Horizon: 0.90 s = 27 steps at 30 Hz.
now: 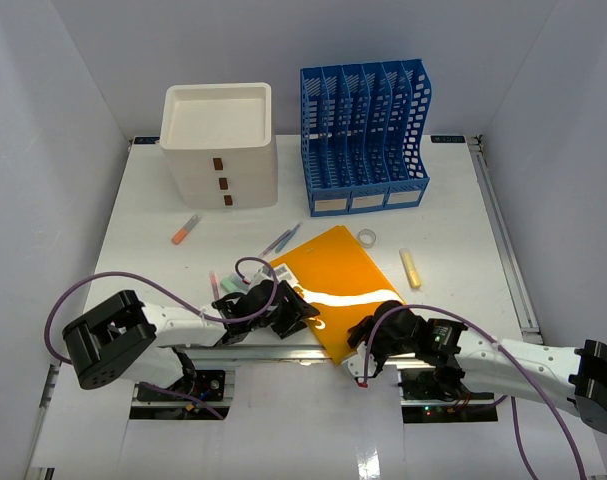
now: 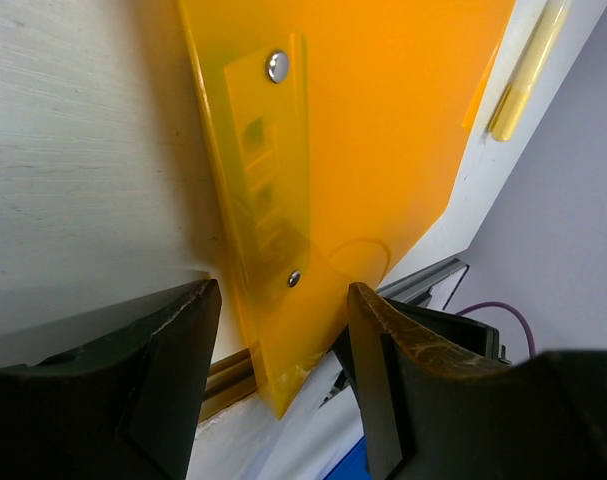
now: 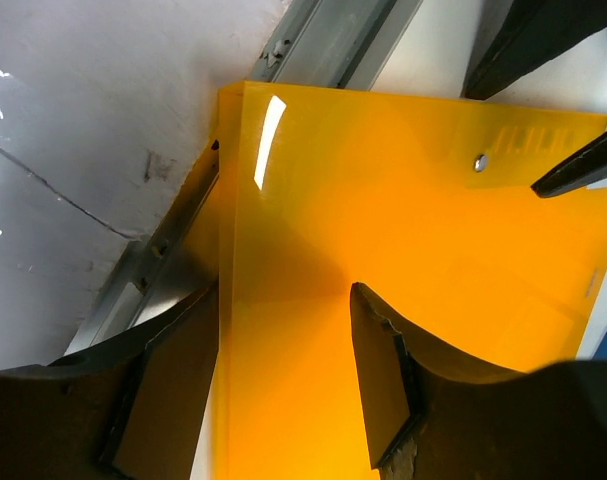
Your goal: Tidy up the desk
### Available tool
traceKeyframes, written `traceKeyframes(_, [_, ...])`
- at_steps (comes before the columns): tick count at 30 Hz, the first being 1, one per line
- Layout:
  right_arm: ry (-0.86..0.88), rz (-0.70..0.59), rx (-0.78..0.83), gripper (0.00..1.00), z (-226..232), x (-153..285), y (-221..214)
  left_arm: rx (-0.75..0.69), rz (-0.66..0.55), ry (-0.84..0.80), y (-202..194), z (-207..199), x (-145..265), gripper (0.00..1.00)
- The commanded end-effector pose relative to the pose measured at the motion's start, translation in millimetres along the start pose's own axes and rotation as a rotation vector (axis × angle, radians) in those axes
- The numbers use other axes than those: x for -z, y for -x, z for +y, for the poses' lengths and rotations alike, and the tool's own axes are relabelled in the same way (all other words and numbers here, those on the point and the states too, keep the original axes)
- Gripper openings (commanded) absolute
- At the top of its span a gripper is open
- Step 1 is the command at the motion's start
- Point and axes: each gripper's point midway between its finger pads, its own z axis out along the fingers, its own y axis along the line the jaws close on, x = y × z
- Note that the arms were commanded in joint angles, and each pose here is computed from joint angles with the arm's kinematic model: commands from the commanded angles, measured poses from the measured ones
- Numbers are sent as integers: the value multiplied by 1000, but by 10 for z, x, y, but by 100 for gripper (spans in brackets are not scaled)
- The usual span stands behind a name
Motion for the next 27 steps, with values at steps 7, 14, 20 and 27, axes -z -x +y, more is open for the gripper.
traceKeyframes(7, [-1, -15, 16, 42, -20, 11, 35, 13, 17, -29, -69, -75, 76, 65])
traceKeyframes(14, [-30, -44, -5, 28, -140, 69, 138, 14, 13, -38, -78, -57, 185, 66])
traceKeyframes(20, [-58, -59, -29, 21, -232, 119, 199, 13, 31, -42, -150, -69, 215, 69])
traceKeyframes(27, [-93, -72, -56, 18, -332, 177, 248, -5, 61, -17, -277, -43, 156, 77])
